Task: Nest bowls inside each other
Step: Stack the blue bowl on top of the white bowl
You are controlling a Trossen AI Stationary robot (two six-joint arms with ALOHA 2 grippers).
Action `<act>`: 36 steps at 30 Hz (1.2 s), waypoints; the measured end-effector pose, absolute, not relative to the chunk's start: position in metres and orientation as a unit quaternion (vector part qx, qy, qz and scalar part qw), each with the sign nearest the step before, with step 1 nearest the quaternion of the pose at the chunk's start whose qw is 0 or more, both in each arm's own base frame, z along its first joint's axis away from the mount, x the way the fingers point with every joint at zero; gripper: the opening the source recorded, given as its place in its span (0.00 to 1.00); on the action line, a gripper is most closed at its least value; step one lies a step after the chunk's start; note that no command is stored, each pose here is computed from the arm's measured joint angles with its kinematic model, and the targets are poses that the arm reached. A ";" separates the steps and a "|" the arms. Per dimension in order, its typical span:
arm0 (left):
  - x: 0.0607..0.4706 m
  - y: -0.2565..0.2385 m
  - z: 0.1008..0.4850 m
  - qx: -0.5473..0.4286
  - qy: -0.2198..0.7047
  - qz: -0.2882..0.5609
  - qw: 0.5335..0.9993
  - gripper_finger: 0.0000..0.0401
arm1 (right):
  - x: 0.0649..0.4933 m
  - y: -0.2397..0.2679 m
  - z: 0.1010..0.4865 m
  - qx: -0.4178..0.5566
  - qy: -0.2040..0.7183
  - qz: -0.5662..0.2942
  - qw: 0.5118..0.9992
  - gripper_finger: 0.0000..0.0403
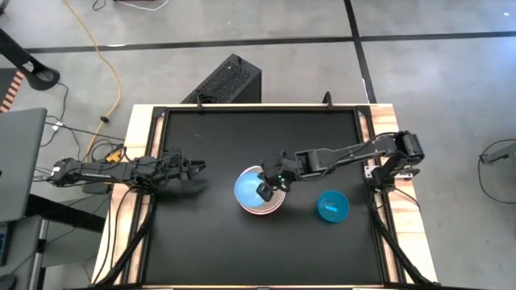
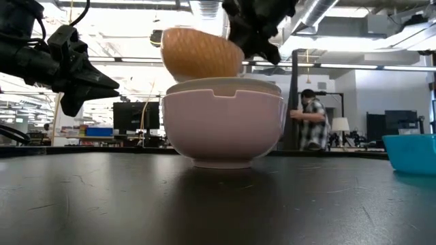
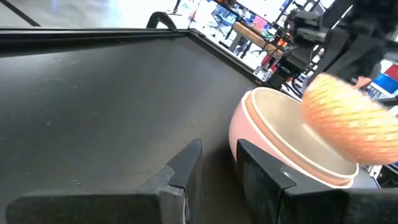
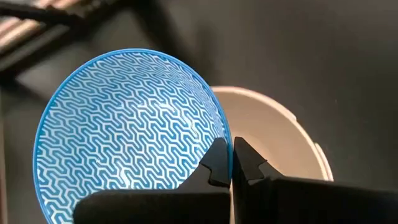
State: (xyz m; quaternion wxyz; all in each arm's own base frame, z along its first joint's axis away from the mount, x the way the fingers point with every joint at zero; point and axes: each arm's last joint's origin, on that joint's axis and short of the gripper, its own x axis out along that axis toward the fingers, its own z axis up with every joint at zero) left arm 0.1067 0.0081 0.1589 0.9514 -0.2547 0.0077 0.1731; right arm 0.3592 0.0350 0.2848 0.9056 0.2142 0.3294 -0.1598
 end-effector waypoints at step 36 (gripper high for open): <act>0.107 0.008 0.159 -0.254 0.008 0.172 0.952 0.22 | 0.362 0.028 0.244 0.225 0.412 -0.218 0.856 0.00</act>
